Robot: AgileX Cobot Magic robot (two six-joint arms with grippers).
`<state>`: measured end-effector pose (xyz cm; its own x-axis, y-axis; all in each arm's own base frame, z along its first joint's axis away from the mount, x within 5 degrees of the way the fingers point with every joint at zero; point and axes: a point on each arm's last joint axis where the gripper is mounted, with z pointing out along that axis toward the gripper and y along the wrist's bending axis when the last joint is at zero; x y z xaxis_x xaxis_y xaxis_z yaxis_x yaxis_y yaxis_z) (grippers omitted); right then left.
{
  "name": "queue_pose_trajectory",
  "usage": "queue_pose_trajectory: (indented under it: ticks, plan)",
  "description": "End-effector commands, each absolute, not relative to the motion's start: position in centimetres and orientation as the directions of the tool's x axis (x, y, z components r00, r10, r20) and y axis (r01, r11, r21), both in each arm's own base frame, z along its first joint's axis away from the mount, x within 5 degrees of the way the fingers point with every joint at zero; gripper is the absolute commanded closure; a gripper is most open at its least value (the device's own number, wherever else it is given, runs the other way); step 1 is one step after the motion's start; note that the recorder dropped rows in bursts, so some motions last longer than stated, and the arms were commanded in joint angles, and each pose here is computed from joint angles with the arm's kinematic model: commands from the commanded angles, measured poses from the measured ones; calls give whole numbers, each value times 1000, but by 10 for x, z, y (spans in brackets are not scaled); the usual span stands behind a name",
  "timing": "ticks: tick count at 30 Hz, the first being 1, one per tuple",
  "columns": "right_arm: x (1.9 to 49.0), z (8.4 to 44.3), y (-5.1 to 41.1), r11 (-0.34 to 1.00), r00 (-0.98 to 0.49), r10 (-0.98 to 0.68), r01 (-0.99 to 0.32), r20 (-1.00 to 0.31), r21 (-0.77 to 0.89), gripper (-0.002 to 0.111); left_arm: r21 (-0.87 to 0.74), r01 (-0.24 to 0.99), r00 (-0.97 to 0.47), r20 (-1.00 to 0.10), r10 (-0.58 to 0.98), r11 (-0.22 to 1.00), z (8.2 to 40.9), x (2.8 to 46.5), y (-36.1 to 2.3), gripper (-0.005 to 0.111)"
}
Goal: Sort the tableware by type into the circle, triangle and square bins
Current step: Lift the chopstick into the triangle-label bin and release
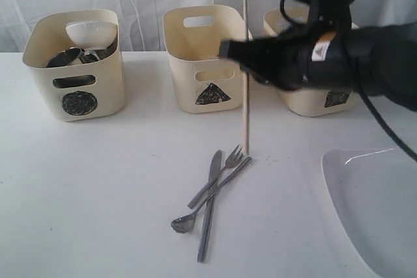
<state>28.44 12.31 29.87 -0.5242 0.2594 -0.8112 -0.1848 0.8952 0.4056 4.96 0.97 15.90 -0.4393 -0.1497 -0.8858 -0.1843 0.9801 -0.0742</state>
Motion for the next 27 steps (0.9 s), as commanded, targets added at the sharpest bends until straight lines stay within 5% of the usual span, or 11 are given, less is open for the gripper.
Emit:
queue_pose_trajectory:
  ticks: [1, 4, 10, 18, 27]
  plan:
    - [319, 335, 136, 823, -86, 429, -373, -899, 429, 108, -81, -195, -454, -876, -163, 977, 156, 48, 10, 107]
    - [346, 328, 142, 805, 130, 511, -420, -850, 420, 108, -81, -195, -454, -876, -163, 977, 156, 48, 10, 107]
    - [409, 272, 158, 834, 142, 514, -313, -846, 454, 108, -81, -195, -454, -876, -163, 977, 156, 48, 10, 107]
    - [460, 245, 169, 948, 235, 269, -234, -934, 215, 107, -81, -195, -454, -876, -163, 977, 156, 48, 10, 107]
    - [480, 231, 149, 957, 18, 233, -180, -972, 226, 61, -81, -195, -452, -877, -163, 977, 157, 48, 10, 107]
